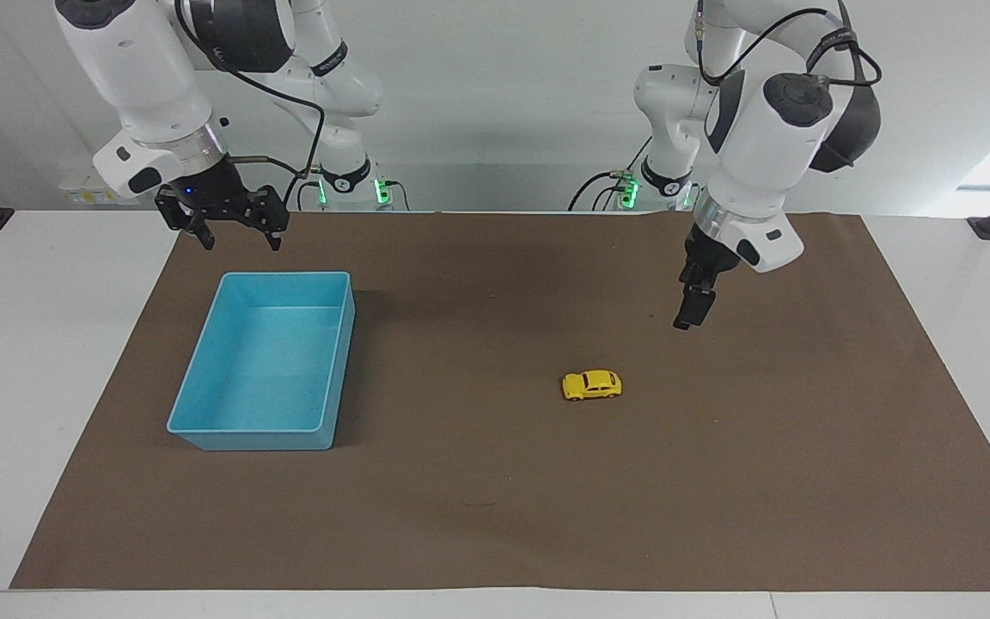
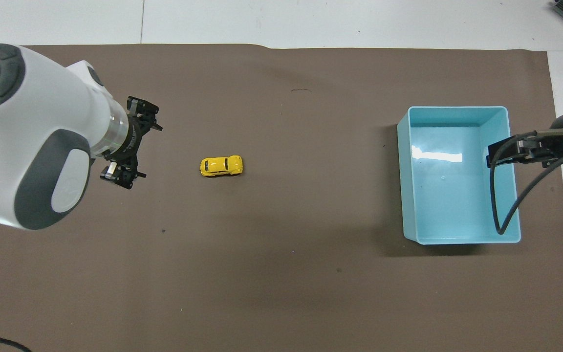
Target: Wind up and store yellow beetle car
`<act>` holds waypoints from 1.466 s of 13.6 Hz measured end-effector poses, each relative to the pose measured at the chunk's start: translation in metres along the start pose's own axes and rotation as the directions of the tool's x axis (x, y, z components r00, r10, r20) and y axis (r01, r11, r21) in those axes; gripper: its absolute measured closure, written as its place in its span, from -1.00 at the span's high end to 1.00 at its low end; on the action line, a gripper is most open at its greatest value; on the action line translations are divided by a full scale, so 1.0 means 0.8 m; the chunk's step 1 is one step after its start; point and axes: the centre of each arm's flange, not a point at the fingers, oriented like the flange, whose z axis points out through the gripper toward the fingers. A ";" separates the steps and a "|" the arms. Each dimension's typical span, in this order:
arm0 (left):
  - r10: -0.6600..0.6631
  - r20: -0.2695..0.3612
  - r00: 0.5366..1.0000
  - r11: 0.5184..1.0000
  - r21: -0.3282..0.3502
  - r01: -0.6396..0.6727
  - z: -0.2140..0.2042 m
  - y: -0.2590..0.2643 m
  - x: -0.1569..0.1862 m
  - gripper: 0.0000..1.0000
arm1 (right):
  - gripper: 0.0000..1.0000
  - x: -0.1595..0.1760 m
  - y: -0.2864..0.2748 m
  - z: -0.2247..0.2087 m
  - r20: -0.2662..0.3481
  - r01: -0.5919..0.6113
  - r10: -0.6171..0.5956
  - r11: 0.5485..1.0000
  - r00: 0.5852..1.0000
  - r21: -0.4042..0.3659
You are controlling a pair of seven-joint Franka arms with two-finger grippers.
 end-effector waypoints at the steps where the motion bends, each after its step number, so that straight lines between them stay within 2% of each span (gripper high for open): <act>1: -0.025 0.001 1.000 1.000 0.006 0.025 0.013 0.005 -0.003 1.00 | 1.00 0.000 0.000 0.000 0.000 0.000 0.000 1.000 1.000 0.000; 3: -0.074 0.001 0.997 0.997 0.028 0.074 0.052 0.016 -0.023 1.00 | 1.00 0.000 0.000 0.000 0.000 0.000 0.000 1.000 1.000 0.000; 6: -0.178 0.002 0.984 0.984 0.025 0.178 0.113 0.035 -0.059 1.00 | 1.00 0.000 0.000 0.000 0.000 0.000 0.000 1.000 1.000 0.000; 13: -0.379 -0.011 0.925 0.924 0.042 0.379 0.173 0.036 -0.071 1.00 | 1.00 0.000 0.000 0.000 0.000 0.000 0.000 1.000 1.000 0.000; 20: -0.454 -0.049 0.890 0.889 0.048 0.456 0.241 0.034 -0.097 1.00 | 1.00 0.000 0.000 0.000 0.000 0.000 0.000 1.000 1.000 0.000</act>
